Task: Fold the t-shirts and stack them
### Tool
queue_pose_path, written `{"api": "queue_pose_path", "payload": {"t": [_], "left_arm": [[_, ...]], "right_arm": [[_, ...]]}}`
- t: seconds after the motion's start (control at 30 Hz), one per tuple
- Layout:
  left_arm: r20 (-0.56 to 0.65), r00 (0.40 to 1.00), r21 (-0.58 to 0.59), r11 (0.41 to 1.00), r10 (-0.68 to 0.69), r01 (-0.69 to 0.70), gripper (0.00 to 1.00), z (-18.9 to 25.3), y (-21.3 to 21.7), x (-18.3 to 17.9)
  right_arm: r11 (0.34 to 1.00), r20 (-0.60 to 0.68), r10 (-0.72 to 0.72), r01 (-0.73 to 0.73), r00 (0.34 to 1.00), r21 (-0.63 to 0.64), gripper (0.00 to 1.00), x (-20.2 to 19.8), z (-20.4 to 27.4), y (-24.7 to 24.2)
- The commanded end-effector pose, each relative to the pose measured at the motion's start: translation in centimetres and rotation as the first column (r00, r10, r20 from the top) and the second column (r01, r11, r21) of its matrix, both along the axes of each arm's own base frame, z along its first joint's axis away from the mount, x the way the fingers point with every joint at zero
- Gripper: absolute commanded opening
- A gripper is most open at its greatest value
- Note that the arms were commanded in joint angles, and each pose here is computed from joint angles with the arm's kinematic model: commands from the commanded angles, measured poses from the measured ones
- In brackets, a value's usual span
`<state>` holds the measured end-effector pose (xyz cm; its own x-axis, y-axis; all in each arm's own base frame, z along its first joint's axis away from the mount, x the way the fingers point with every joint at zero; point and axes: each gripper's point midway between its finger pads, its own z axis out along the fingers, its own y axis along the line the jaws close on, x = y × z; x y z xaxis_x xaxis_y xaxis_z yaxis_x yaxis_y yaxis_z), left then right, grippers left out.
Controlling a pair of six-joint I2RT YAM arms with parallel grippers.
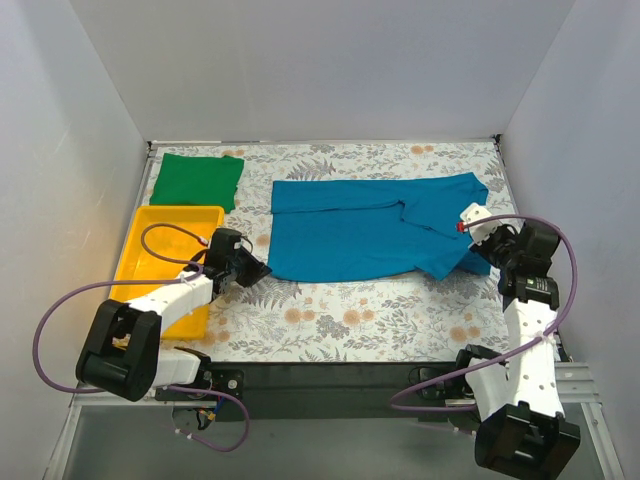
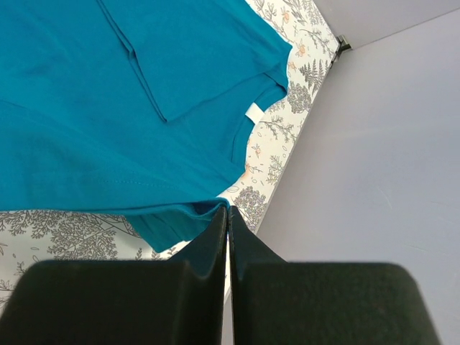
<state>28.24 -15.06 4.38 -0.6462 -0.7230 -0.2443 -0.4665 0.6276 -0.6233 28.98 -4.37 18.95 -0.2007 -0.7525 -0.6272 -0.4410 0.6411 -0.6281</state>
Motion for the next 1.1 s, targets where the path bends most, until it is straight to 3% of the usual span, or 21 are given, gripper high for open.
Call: {"api": "queue_pose_path", "payload": {"t": [0.0, 0.3, 1.07], "left_arm": [[0.048, 0.998, 0.015, 0.999, 0.04, -0.041, 0.0, 1.8, 0.4, 1.3], [-0.003, 0.995, 0.044, 0.994, 0.103, -0.103, 0.0, 0.7, 1.4, 1.5], [0.025, 0.993, 0.06, 0.992, 0.112, -0.114, 0.0, 2.3, 1.7, 7.1]], "right_arm": [[1.0, 0.059, -0.027, 0.026, 0.998, 0.003, 0.01, 1.1, 1.4, -0.6], [0.999, 0.078, -0.04, 0.038, 0.996, 0.025, 0.01, 2.5, 1.9, -0.9], [0.995, 0.115, -0.076, 0.067, 0.991, 0.078, 0.01, 6.3, 2.3, -1.8]]}}
